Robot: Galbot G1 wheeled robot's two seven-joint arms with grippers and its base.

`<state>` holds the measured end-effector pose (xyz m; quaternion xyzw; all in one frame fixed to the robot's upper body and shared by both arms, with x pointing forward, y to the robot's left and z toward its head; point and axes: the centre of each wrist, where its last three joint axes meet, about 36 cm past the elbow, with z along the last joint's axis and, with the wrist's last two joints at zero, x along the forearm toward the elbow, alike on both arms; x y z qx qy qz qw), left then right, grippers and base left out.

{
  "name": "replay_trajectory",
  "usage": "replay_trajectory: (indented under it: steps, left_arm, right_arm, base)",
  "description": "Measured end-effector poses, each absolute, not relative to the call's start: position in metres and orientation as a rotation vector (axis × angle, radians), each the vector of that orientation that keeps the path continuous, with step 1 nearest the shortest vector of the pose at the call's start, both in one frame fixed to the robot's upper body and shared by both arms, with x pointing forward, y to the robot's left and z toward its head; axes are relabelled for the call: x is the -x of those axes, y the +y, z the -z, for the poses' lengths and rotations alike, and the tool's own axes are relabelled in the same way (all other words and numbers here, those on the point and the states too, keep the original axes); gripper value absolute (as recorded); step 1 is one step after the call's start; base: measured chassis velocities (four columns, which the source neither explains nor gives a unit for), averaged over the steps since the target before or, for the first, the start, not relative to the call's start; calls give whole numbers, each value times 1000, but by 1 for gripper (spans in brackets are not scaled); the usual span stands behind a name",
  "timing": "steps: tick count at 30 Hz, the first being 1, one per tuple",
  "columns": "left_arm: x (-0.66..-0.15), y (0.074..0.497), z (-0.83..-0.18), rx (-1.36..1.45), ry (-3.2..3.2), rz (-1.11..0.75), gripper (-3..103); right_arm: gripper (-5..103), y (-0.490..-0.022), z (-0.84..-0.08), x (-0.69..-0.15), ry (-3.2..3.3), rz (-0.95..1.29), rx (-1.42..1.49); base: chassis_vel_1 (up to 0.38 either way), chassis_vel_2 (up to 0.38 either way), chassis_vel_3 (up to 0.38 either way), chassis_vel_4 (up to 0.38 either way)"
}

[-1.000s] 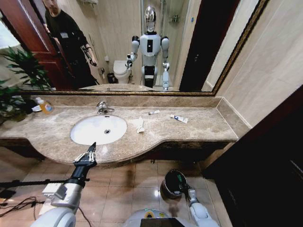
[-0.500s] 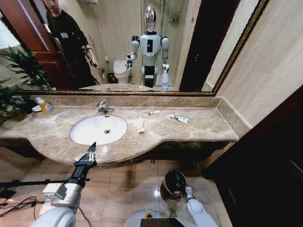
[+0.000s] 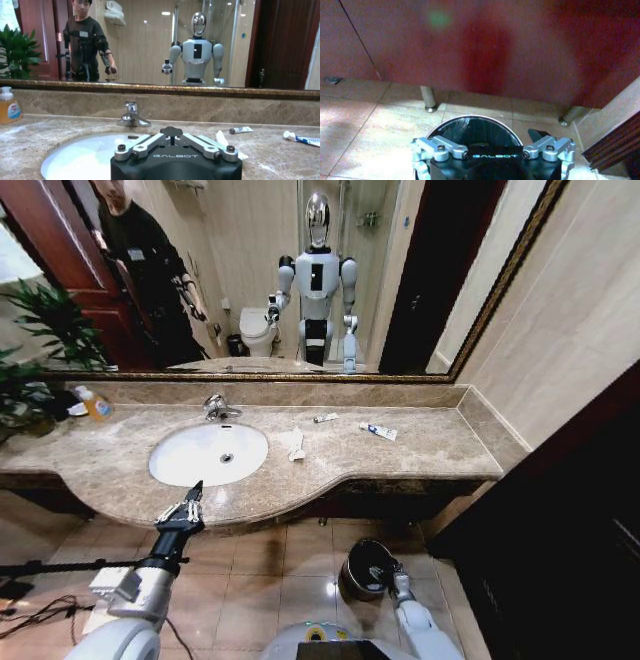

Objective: Pick up the trash from the sink and place it in the trash bin.

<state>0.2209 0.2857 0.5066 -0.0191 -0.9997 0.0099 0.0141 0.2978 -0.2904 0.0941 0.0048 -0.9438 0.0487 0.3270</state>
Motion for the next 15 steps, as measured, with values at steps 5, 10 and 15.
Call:
replay_trajectory:
  steps: [5,10,15]
  left_arm:
    - [-221,286,-507,59,-3113,-31,0]
    - [-221,286,-507,59,-3113,-31,0]
    - [-221,286,-507,59,-3113,-31,0]
  right_arm:
    - [100,-292,-98,-295,-2477,-128,-6]
    - [100,-292,-99,-292,-2475,-128,-8]
    - [100,-290,-106,-288,-2485,-124,-5]
  base:
    - [0,0,0,0]
    - [0,0,0,0]
    - [0,0,0,0]
